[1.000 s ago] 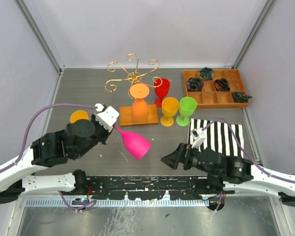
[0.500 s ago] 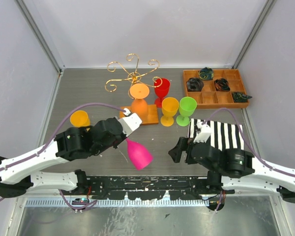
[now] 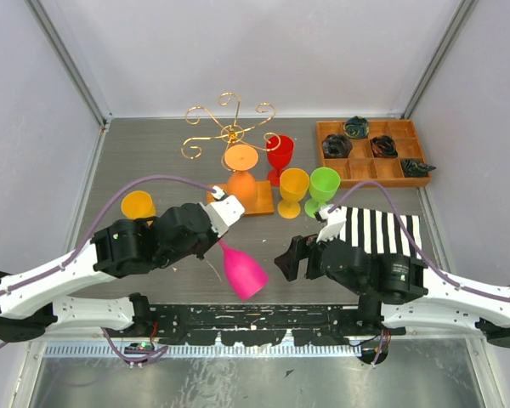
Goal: Place the wine glass upside down on the wine glass rack
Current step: Turn the wine glass upside down at the wine rack.
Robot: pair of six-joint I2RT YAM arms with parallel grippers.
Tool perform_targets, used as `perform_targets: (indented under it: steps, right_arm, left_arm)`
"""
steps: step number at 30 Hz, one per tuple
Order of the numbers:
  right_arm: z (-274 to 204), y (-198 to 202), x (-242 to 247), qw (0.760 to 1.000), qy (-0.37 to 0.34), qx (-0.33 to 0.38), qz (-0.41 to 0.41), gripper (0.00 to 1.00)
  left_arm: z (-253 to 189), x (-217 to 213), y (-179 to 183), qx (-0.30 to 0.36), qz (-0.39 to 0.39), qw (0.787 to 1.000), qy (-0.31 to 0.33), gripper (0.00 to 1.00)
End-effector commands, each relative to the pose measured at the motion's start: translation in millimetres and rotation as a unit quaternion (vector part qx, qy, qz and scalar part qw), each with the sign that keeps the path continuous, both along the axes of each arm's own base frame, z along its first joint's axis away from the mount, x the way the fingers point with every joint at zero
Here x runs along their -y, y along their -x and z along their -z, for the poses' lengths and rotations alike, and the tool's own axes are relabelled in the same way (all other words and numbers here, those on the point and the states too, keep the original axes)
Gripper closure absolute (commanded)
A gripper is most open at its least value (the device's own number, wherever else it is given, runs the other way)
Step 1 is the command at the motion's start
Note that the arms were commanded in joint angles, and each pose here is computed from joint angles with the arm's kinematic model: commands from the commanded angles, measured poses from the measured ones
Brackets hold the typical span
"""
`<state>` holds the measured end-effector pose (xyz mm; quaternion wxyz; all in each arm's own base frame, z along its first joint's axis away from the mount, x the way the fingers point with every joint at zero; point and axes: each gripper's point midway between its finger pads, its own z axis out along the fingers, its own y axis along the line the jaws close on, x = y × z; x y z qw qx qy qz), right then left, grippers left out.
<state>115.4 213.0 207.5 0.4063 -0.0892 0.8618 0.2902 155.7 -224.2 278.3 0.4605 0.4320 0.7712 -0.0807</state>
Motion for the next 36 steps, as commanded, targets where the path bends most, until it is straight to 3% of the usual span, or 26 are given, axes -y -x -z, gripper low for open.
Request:
perform_targets:
  steps: [1,5,10,16,36]
  right_arm:
    - [-48,-15,-11,0.995,-0.069,0.067,0.008,0.08]
    - [-76,-17,-20,0.989,-0.122,0.088,0.004,0.15]
    - [-102,-3,-43,0.979,-0.17,0.093,-0.058,0.27]
    - [-114,20,-67,0.966,-0.195,0.092,-0.143,0.32]
    - [-71,10,-94,0.979,-0.139,0.063,-0.132,0.53]
  left_arm:
    - [-8,10,10,-0.013,0.03,0.999,0.033,1.0]
    - [-10,15,4,0.011,0.036,0.998,0.047,1.0]
    - [-14,28,4,0.048,0.079,0.993,0.069,1.0]
    - [-24,48,8,0.068,0.133,0.986,0.079,1.0]
    - [-25,79,27,0.066,0.188,0.978,0.058,1.0]
